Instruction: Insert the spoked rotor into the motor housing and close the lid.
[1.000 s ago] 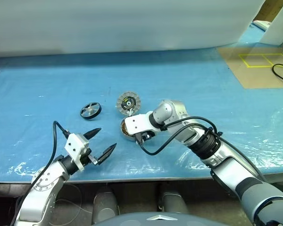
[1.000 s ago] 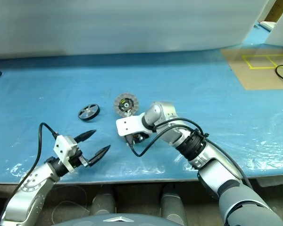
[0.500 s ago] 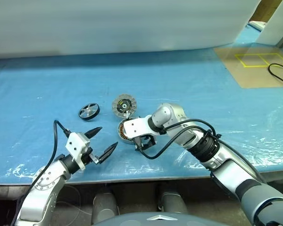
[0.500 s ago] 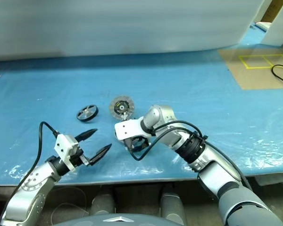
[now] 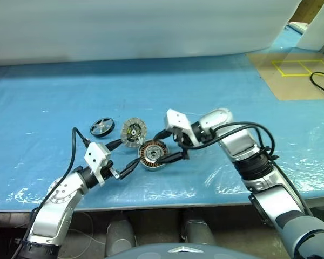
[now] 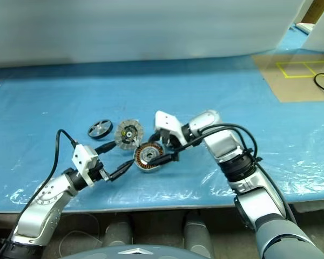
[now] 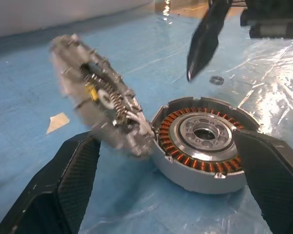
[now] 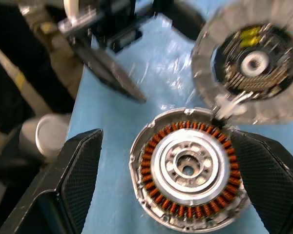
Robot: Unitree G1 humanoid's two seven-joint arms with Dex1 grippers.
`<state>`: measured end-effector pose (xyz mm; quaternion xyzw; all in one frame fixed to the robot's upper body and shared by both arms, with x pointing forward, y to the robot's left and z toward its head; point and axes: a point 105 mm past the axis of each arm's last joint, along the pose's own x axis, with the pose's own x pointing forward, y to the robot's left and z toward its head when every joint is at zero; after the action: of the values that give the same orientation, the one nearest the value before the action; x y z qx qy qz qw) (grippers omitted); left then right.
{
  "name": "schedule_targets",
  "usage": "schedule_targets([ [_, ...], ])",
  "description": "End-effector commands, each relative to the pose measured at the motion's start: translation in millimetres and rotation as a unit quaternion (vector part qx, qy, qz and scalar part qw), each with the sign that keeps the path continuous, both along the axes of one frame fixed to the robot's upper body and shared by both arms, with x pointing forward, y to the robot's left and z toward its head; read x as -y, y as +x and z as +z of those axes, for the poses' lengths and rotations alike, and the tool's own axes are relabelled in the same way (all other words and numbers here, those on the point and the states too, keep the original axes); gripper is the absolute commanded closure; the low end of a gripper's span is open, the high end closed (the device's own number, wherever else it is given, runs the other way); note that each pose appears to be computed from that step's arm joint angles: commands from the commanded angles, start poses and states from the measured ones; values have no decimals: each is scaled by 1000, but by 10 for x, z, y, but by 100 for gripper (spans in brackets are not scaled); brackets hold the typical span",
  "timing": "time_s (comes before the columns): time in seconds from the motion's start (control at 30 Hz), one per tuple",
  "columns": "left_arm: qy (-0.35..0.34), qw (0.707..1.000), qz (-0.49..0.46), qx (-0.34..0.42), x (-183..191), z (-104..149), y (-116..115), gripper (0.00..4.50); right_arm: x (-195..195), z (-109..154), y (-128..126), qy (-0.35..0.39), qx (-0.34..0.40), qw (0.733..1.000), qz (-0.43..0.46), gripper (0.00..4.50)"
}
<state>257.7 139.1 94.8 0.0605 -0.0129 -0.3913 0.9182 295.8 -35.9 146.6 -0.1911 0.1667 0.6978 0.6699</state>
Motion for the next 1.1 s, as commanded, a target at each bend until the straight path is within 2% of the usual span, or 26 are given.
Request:
schedule_targets([
  [0.03, -2, 1000, -19, 7, 45, 51, -2, 0, 64, 183, -33, 58, -19, 998, -19, 10],
  [0.2, -4, 1000, -23, 9, 52, 78, 18, 0, 183, 275, 124, 112, 4, 989, -96, 10],
  [0.33, -7, 999, -31, 6, 64, 80, 16, 0, 478, 76, 341, 97, 39, 976, -193, 10],
  [0.53, -8, 999, -37, 1, 67, 62, 9, 0, 838, -231, 428, 86, 52, 954, -281, 10],
  [0.67, -8, 999, -41, -2, 76, 42, 6, 0, 1007, -345, 465, 88, 64, 939, -326, 10],
  [0.93, -7, 999, -44, -1, 78, 37, 22, 0, 1235, -473, 473, 94, 73, 925, -361, 10],
  [1.1, -6, 999, -44, -1, 85, 52, 25, 0, 1324, -665, 395, 59, 88, 930, -351, 10],
])
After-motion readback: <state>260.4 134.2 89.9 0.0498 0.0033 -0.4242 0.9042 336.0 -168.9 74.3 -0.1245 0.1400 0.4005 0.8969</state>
